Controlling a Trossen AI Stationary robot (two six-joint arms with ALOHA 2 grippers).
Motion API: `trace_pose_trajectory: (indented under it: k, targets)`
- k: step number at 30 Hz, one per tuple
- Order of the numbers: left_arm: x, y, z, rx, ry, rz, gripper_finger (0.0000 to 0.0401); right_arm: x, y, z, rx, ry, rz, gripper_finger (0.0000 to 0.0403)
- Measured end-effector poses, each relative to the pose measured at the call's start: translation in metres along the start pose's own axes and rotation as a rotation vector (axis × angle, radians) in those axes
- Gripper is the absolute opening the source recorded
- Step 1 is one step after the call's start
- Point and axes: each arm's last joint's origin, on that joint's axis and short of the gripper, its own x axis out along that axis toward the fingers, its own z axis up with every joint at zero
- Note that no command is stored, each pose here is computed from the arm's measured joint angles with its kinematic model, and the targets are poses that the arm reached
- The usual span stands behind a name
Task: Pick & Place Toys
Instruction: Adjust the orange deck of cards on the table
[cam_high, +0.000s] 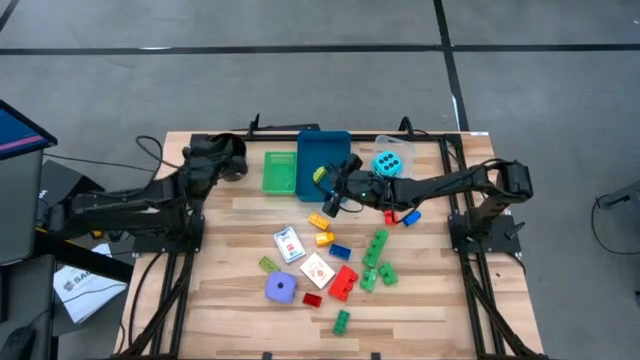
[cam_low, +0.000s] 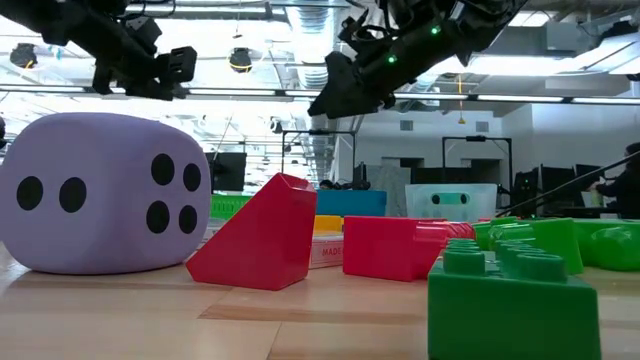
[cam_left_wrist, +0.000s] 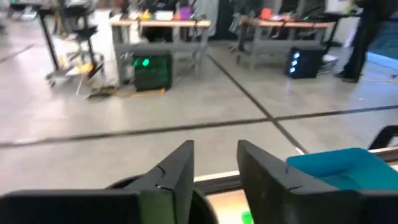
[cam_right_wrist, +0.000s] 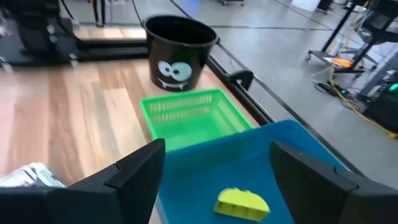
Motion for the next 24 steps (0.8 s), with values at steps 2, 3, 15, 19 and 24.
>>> trace_pose_trajectory:
  k: [2,3,15,19,24]
  targets:
    - [0.004,0.003,0.0,-0.02,0.025,0.005,0.009,-0.001,0.0,-0.001,-0.011,0.009,-0.028,0.0283]
    - [0.006,0.005,-0.001,-0.034,0.041,-0.002,0.0079,-0.001,0.001,-0.001,-0.019,0.013,-0.033,0.0283]
    - [0.057,0.031,-0.028,-0.164,0.404,-0.007,0.0001,-0.005,0.008,-0.003,-0.046,0.024,-0.032,0.0283]
    - [0.071,0.036,-0.036,-0.18,0.485,-0.012,0.0001,-0.006,0.01,-0.003,-0.048,0.022,-0.025,0.0283]
    - [0.081,0.037,-0.044,-0.203,0.565,-0.059,0.0,-0.006,0.011,-0.003,-0.049,0.022,-0.027,0.0283]
